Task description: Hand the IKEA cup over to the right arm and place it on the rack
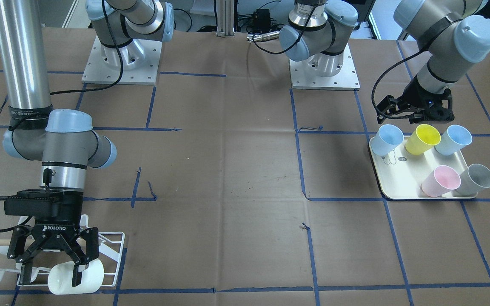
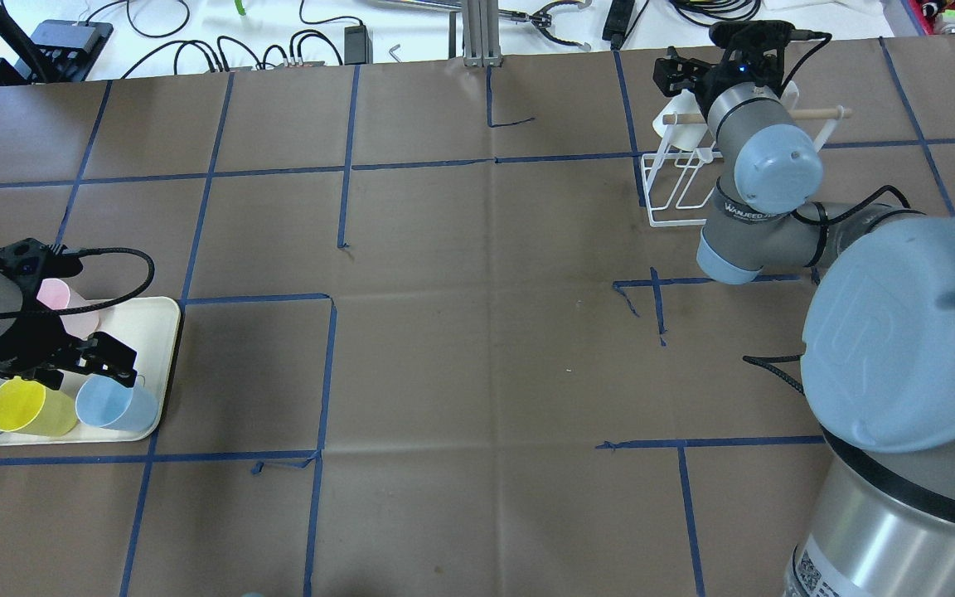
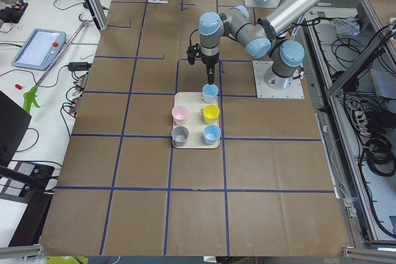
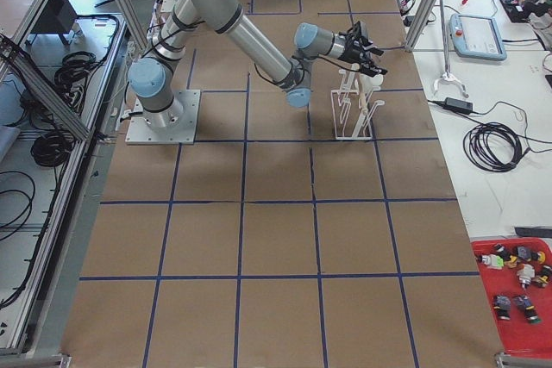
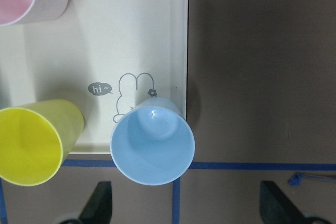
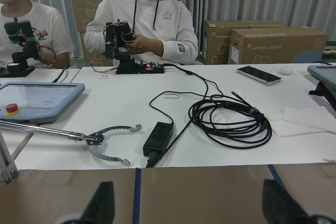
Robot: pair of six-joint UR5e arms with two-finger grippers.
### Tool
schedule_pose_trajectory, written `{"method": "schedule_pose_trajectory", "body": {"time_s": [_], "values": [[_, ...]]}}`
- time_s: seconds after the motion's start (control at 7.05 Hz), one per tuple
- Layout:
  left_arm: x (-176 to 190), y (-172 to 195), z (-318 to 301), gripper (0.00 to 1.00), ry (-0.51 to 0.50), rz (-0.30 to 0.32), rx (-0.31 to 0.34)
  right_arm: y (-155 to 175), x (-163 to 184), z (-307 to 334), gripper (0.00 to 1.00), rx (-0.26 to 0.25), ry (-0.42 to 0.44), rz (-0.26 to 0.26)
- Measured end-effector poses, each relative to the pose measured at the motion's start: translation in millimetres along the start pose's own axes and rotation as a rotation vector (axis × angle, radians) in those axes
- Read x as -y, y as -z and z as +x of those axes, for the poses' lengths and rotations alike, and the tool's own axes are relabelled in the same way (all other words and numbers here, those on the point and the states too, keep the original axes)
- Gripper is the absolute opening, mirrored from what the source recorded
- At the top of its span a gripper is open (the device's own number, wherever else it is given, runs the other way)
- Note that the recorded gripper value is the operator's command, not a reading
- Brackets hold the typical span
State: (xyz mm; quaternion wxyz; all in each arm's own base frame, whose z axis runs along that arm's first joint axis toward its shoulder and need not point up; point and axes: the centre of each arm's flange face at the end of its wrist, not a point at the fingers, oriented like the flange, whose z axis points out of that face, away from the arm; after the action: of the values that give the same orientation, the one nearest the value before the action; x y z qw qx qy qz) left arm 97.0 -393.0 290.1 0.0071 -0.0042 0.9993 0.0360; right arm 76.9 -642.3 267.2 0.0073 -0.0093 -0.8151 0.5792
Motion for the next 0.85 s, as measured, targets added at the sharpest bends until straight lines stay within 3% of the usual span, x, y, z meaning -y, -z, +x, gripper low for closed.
{"method": "schedule_pose_trajectory", "body": {"time_s": [0.57, 0.85], "values": [[-4.6, -57.7, 7.1, 0.95, -0.019, -0.016, -0.010, 65.9, 76.8, -20.7, 1.00, 0.032, 0.017, 0.108], [-4.0, -57.9, 5.9, 0.51, -0.030, -0.011, 0.002, 135.6, 109.2, -38.6, 1.00, 0.060, -0.011, 0.101]]}}
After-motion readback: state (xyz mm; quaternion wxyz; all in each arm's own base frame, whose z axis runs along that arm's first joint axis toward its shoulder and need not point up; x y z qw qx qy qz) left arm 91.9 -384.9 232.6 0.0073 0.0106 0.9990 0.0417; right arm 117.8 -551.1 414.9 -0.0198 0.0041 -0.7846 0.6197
